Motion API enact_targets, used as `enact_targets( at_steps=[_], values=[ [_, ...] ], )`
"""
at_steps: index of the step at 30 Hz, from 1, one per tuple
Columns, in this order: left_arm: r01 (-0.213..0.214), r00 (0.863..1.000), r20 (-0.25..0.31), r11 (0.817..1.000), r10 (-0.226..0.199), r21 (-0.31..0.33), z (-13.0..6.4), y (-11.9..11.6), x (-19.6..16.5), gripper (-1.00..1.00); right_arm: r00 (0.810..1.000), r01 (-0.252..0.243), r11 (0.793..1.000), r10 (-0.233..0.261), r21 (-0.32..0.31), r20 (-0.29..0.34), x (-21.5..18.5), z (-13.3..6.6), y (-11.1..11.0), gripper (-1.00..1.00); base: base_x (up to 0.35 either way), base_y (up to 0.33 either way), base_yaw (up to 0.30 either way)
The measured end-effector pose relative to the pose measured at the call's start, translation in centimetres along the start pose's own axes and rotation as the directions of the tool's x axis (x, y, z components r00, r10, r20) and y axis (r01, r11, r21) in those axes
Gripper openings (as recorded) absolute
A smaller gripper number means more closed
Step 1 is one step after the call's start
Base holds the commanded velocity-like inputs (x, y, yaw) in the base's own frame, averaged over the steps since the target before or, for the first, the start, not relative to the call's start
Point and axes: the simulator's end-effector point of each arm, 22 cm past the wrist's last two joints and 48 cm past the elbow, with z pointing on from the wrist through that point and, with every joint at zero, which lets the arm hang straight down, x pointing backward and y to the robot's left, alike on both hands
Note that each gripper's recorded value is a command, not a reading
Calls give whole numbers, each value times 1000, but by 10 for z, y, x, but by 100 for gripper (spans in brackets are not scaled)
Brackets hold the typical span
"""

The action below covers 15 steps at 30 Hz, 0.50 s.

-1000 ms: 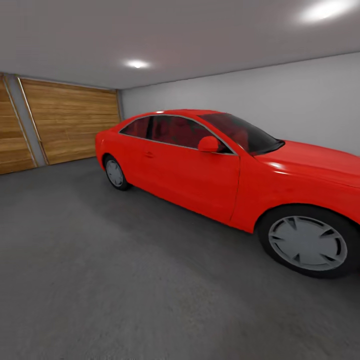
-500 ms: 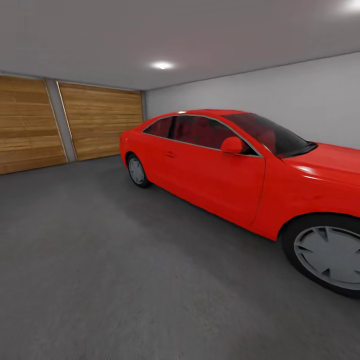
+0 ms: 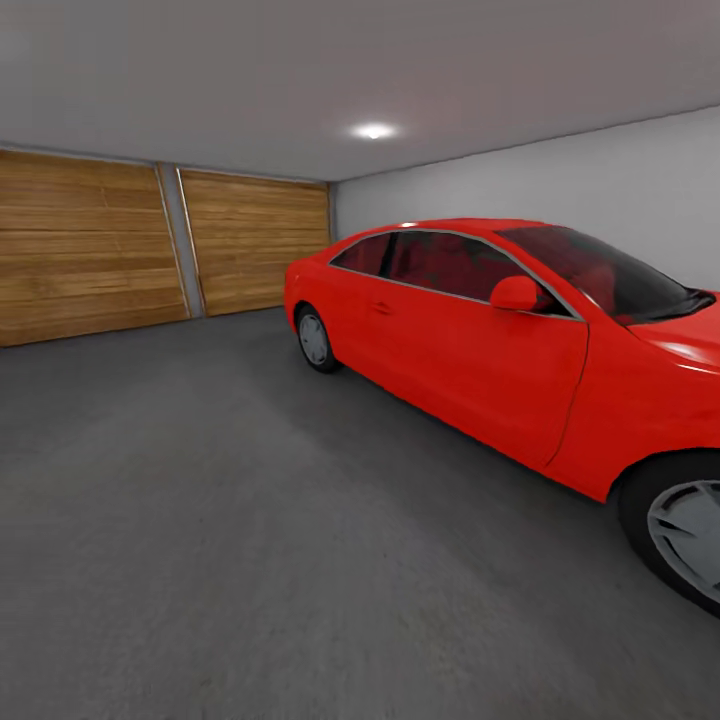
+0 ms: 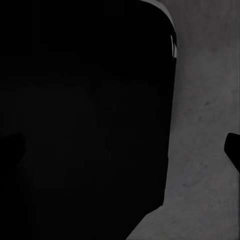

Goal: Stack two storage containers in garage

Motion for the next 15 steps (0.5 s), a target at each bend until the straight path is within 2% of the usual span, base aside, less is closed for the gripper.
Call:
enact_targets(
  at_steps=[10,15],
  values=[
    [13,1000,23,1000,-13,-2,0,-1,-9,100,1000,0,1000,0,1,0,0,0,-1,100,0,0,276],
    [14,1000,16,1000,-14,4,0,-5,-5,100,1000,-9,1000,9,1,0,0,0,0,100,0,0,276]
  ],
)
